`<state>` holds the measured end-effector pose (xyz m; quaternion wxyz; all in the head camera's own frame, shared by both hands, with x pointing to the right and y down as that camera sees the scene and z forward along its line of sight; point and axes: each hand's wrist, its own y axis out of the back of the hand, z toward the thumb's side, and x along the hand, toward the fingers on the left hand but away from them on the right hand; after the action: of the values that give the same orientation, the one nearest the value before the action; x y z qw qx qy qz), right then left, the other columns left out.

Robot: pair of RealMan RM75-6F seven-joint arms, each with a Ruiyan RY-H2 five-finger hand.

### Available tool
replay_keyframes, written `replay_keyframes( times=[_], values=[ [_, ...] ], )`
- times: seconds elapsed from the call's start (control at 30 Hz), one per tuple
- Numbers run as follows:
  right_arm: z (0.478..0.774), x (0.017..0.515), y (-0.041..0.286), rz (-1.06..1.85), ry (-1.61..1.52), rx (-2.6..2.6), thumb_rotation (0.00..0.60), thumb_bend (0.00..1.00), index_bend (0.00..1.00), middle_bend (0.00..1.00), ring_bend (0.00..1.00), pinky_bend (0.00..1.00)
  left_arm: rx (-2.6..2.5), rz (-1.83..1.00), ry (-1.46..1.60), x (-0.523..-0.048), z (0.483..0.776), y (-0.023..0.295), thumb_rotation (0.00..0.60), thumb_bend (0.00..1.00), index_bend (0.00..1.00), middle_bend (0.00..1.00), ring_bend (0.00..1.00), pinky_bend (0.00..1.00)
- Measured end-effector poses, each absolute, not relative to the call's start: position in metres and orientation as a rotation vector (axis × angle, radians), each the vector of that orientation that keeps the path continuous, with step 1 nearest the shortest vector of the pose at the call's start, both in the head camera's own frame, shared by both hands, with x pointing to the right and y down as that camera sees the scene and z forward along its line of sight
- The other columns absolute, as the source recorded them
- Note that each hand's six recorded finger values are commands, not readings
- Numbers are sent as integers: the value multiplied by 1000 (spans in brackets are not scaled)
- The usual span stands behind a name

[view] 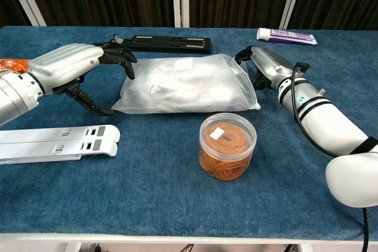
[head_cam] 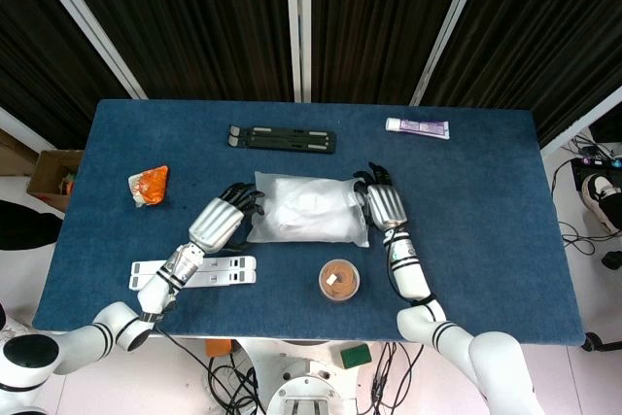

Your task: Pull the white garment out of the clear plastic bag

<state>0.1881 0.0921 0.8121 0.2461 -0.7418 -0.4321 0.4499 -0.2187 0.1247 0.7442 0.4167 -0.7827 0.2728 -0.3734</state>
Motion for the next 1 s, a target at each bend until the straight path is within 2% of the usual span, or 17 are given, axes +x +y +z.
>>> replay_keyframes(
  times=[0.27,0.63,1.0],
  values=[
    [814,188,91,1239,-1181,-2019,600,527,841,253,0,0,-1894,-848,619,-208,750,123,600,92,423,185,75,125],
    [815,187,91,1243,-1181,-2021,600,523,841,254,0,0,-1915,-757,656,-191,751,124,600,93,430,185,75,125],
    [816,187,91,1250,-1179,-2025,600,523,841,254,0,0,-1847,-804,589,-205,758,127,600,115,433,185,75,123]
  ],
)
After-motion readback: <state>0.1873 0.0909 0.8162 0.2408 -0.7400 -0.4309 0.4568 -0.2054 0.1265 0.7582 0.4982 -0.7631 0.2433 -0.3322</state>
